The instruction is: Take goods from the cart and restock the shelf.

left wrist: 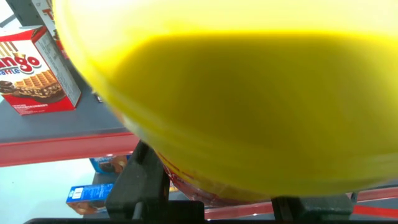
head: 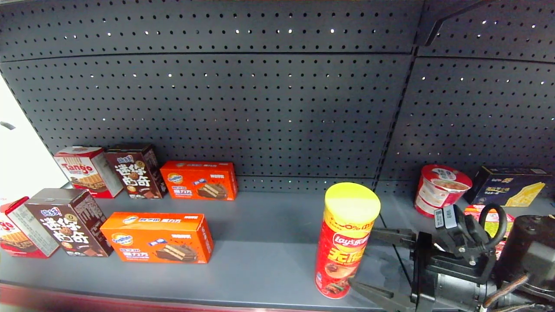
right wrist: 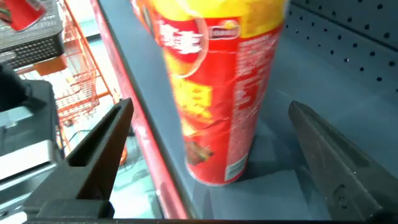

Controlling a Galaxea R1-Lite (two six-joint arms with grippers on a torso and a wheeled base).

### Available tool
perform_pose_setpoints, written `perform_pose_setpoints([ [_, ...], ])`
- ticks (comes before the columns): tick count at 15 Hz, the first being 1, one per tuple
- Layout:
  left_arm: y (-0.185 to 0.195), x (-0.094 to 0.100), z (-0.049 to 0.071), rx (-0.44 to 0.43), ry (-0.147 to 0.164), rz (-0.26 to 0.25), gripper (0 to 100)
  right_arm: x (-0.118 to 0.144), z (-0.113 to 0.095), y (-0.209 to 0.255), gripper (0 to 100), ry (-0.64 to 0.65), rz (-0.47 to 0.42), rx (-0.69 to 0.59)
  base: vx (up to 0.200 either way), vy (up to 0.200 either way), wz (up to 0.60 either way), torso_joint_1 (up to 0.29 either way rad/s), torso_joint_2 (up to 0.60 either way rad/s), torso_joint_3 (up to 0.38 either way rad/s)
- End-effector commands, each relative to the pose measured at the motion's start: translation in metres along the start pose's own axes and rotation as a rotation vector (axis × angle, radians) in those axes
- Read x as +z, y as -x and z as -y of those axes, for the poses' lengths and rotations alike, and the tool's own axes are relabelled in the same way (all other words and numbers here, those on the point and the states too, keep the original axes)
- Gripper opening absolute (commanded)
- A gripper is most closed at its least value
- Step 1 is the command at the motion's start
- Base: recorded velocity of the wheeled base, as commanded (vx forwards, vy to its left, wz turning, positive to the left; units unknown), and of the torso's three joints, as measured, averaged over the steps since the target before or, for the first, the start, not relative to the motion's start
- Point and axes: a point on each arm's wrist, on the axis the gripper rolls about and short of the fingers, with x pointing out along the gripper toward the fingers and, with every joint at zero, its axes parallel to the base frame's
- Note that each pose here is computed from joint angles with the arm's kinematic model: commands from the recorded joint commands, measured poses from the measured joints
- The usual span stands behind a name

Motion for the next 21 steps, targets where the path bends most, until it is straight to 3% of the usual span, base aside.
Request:
perform_pose_setpoints([
  [1,0.000,0.001,0.000,0.001,0.000,0.002,0,0.012,-0.004,0.009,100,0.022,0.041,-0.001,0.000,0.000,0.00,0.000,0.00,0.000],
  [11,0.002,0.005,0.000,-0.003,0.000,0.018,0,0.038,-0.018,0.043,100,0.052,0.101,-0.020,0.000,0.000,0.00,0.000,0.00,0.000],
  [17,-0.001,-0.001,0.000,-0.006,0.000,-0.001,0,0.040,-0.035,0.090,100,0.018,0.039,-0.176,0.000,0.000,0.00,0.000,0.00,0.000],
  [21,0.003,-0.003,0.000,-0.006,0.003,0.021,0,0.041,-0.040,0.109,100,0.018,0.050,-0.268,0.000,0.000,0.00,0.000,0.00,0.000],
])
